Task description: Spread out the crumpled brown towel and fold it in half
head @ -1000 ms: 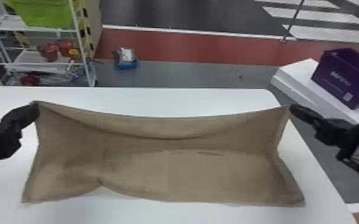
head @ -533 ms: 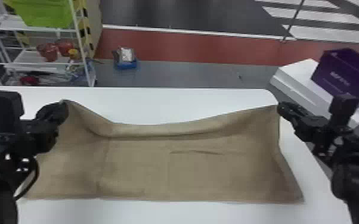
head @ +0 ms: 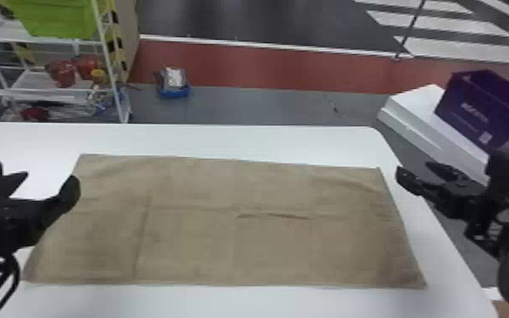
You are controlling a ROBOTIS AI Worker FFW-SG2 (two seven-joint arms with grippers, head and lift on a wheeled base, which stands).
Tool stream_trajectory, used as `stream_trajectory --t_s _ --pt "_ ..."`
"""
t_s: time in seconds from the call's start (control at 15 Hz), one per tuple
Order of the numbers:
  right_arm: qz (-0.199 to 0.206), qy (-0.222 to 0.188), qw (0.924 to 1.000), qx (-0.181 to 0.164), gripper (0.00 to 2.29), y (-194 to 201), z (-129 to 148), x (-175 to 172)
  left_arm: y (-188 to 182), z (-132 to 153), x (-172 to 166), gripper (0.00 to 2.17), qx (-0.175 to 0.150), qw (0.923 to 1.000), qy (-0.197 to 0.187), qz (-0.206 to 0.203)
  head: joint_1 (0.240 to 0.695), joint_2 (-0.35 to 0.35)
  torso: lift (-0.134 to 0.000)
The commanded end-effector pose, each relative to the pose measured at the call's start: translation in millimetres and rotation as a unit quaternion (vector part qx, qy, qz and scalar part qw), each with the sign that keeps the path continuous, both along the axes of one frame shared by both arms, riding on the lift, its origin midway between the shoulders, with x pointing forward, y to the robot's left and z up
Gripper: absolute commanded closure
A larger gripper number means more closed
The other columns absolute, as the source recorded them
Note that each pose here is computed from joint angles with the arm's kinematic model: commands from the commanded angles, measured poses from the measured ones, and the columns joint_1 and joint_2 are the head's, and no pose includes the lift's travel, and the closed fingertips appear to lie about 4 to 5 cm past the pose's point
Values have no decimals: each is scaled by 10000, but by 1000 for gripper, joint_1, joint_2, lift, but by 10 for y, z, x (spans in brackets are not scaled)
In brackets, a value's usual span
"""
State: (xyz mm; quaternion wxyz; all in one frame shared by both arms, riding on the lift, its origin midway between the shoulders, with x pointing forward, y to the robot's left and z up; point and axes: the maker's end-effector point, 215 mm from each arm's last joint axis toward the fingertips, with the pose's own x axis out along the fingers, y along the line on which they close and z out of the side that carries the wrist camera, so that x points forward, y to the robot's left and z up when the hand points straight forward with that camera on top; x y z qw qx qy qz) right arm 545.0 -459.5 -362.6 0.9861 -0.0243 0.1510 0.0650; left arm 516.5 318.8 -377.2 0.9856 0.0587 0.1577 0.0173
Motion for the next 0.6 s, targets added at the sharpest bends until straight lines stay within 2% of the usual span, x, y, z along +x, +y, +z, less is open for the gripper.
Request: stream_trajectory --t_s 0.0,0.07,0.13,0.2,0.33,0.4,0.53 --pt "207 107 9993 278 211 225 98 -332 1 -99 -237 39 0 9999 109 -1 695 -149 -123" --pt "370 177 9984 384 218 383 113 -477 -32 -138 -339 39 -59 9999 153 -37 695 -141 -123" --pt "446 207 9978 434 326 456 145 -583 -64 -141 -399 39 -130 9997 162 -94 695 -136 -123" --pt "566 267 9967 518 576 592 157 -664 -91 -166 -456 46 -222 9994 227 -164 695 -129 -123" --pt "690 496 9946 591 1288 759 131 -818 -138 -171 -581 93 -365 9985 334 -216 695 -112 -123" --pt "736 657 9933 608 1501 842 76 -907 -201 -80 -637 329 -477 9981 278 -291 695 -106 -123" --pt "787 967 9902 630 1511 949 -60 -1080 -248 -192 -848 1281 -670 9949 705 -269 695 -98 -123"
